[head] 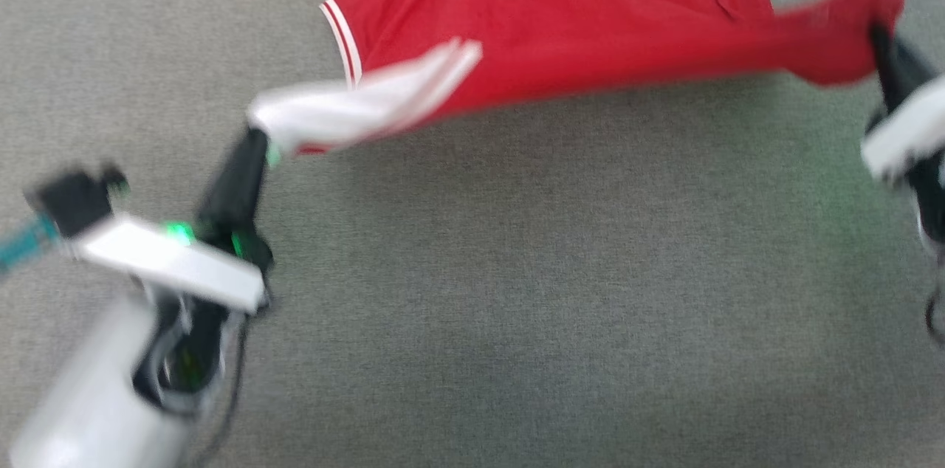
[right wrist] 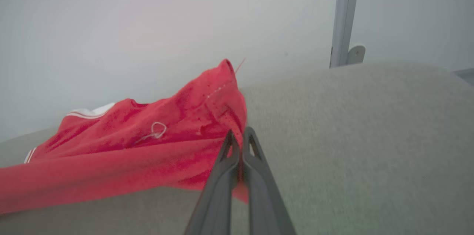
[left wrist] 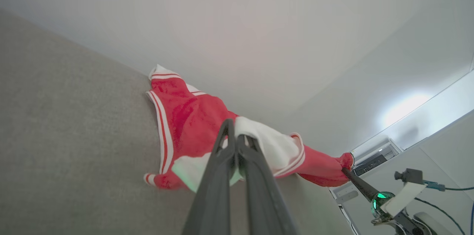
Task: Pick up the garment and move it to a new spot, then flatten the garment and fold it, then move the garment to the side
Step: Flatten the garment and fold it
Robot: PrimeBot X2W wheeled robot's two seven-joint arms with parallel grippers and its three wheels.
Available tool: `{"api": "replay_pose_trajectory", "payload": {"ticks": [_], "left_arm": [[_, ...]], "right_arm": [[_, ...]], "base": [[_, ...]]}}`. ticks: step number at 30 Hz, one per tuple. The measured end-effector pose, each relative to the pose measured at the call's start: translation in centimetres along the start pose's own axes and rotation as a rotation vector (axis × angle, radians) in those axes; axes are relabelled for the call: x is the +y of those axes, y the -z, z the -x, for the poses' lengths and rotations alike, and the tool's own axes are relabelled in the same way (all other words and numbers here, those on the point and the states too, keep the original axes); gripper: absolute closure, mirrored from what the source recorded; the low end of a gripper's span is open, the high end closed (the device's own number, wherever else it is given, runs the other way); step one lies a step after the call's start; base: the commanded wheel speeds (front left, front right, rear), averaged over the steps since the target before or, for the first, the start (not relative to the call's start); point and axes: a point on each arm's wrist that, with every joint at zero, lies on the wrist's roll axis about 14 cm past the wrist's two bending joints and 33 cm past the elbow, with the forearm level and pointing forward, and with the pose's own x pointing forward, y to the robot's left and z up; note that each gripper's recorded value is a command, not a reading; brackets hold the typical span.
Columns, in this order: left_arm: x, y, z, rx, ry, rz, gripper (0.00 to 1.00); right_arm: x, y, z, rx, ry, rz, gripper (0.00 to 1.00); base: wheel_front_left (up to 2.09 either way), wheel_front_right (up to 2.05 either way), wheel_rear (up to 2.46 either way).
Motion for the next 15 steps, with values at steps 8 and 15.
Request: {"api": "replay_pose_trajectory", "payload": {"ticks": [8, 15], "left_arm": [[-0.8, 3.0, 6.7, 0.068, -0.029, 0.088, 1.00], [-2.0, 5.1, 10.2, 0.154, -0.018, 0.107, 1.00]], "right_arm": [[-1.7, 5.9, 6.0, 0.129, -0.002, -0.023, 1.00], [-2.4, 8.3, 10.0, 0.198, 0.011, -0.032, 1.00]], "base": [[0.00, 0.00, 0.00], [0.00, 0.00, 0.00]]}}
